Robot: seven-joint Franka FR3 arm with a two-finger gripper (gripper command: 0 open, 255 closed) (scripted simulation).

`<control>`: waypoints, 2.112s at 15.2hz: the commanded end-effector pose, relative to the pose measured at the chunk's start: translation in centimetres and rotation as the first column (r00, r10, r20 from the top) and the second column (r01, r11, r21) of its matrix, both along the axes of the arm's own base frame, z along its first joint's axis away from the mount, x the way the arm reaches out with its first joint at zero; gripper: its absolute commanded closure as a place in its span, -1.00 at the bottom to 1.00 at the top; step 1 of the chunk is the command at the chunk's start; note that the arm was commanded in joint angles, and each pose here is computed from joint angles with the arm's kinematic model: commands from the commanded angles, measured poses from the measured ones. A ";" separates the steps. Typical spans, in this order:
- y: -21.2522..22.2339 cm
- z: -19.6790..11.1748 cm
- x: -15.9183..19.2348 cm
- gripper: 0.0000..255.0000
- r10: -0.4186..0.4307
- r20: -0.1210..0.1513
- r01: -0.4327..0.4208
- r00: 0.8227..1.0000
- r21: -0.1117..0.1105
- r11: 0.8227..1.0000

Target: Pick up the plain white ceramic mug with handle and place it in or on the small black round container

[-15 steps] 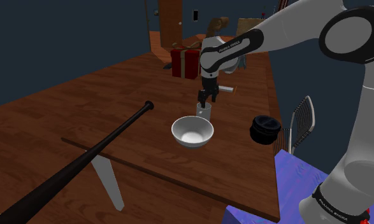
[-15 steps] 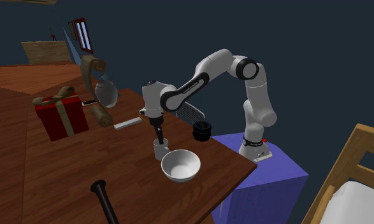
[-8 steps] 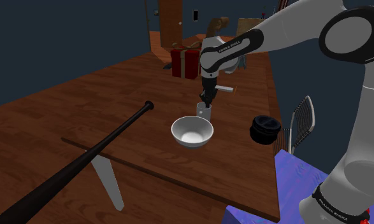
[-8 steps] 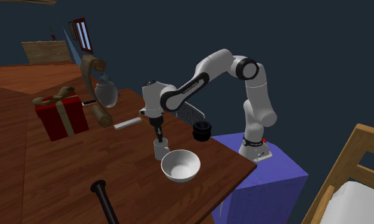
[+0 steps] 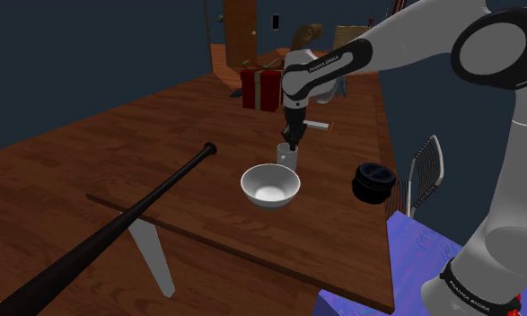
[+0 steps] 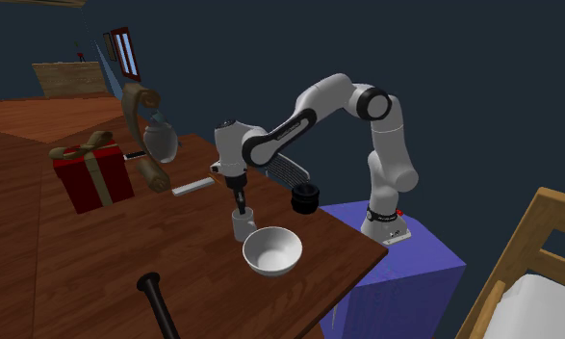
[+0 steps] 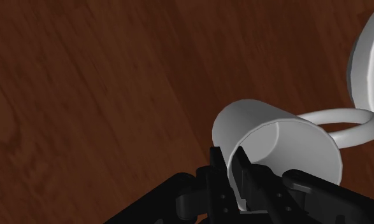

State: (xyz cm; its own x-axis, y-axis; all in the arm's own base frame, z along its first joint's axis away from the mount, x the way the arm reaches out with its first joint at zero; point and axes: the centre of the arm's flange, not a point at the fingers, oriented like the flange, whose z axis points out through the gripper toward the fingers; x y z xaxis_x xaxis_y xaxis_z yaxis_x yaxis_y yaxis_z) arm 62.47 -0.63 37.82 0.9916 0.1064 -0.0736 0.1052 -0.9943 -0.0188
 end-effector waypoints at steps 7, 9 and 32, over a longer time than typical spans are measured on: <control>0.0 4.1 0.0 1.00 0.000 0.000 0.000 1.000 0.000 1.000; 0.0 5.2 0.0 1.00 0.000 0.000 0.000 1.000 0.000 1.000; -0.4 16.7 -1.2 1.00 0.000 0.000 0.000 1.000 0.000 1.000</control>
State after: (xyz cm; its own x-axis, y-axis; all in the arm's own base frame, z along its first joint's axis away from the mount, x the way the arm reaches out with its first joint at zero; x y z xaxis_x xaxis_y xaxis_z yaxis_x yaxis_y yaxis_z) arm 61.73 -0.80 54.04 0.9916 0.1067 -0.0736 0.1056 -0.9942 -0.0191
